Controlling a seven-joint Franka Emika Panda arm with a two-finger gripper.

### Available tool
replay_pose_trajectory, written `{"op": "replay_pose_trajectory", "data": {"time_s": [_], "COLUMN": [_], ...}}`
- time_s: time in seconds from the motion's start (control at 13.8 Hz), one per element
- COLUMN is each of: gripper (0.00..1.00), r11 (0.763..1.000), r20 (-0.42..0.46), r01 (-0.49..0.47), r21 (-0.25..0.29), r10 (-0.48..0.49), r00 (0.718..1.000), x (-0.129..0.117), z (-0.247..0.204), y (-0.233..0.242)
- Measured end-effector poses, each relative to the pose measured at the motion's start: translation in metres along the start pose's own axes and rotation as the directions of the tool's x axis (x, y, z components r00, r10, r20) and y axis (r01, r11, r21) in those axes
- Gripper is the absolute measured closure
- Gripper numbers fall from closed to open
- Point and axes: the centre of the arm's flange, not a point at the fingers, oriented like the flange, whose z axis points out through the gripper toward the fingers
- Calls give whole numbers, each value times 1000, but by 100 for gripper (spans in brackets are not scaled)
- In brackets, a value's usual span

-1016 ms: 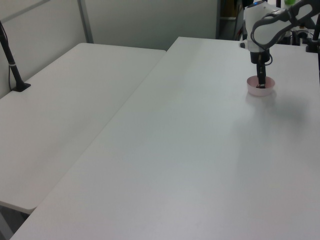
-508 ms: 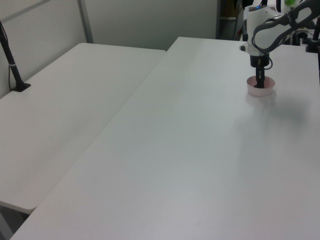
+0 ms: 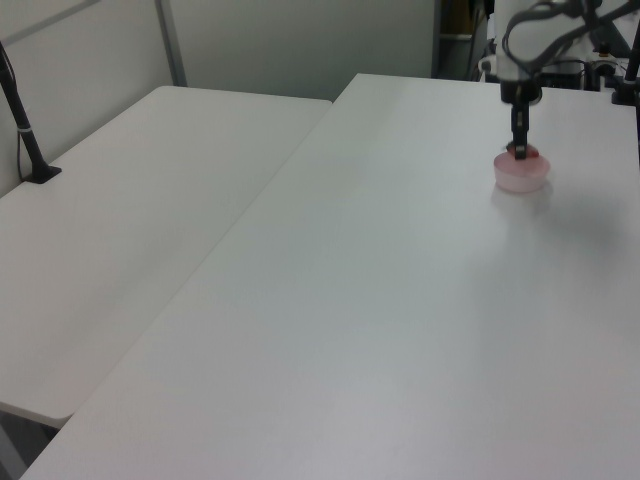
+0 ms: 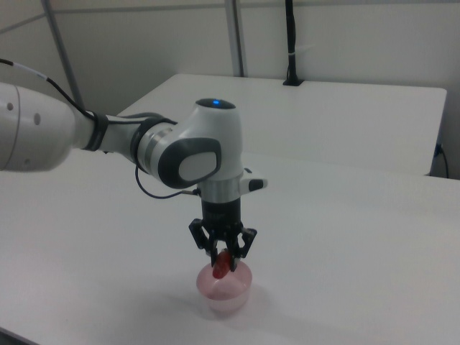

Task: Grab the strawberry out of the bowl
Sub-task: 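Carry the strawberry beside the bowl and lower it to the table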

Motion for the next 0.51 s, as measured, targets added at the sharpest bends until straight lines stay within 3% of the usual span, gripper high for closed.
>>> {"op": "replay_pose_trajectory", "data": {"time_s": [0.22, 0.51], "gripper": [59, 59], "r11": [1000, 998], "r20": [-40, -33], "r01": [16, 68], "r21": [-18, -18], "r10": [-17, -68], "r00": [999, 997], "x": [-19, -88], "z": [-23, -8], "y": [38, 123]}}
